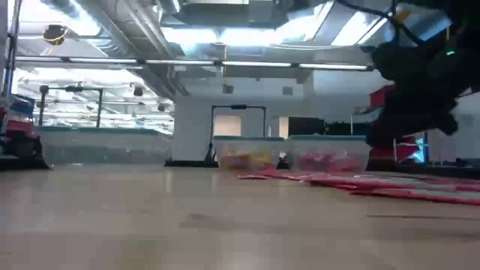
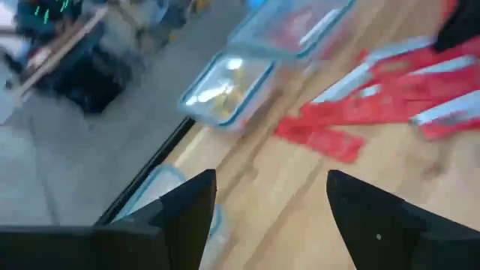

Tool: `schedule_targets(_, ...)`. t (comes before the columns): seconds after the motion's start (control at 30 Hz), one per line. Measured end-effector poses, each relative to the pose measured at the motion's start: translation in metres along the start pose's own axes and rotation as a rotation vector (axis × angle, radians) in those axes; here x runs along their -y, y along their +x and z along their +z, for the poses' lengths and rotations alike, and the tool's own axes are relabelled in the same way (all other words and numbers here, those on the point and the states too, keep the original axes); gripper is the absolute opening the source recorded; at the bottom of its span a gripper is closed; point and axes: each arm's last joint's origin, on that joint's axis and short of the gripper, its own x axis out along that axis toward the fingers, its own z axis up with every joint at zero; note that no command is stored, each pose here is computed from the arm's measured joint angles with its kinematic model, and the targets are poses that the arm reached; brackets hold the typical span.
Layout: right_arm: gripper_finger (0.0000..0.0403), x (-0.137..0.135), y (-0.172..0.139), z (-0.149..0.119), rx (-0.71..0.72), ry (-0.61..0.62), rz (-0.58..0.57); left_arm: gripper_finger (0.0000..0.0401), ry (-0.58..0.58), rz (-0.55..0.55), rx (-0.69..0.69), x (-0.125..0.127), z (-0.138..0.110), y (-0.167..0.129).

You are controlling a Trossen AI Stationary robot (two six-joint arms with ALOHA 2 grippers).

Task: Sort candy
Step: Open the rectangular transparent bin

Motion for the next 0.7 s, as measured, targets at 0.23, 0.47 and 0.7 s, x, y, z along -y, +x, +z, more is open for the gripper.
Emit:
schedule_targets(0.23,0.0,-0.013,0.036,-0.007,0.016,-0.043,0.044,0.0238,0.092,0.112,-0.195,-0.027,0.023,0.06)
schedule_targets(0.47,0.0,-0.028,0.041,-0.032,0.028,-0.076,0.148,0.0238,0.135,0.162,-0.433,-0.071,0.013,0.108)
schedule_targets(0.7,0.0,-0.041,0.021,-0.047,0.137,-0.067,0.238,0.0238,0.059,0.182,-0.625,-0.105,-0.029,0.157)
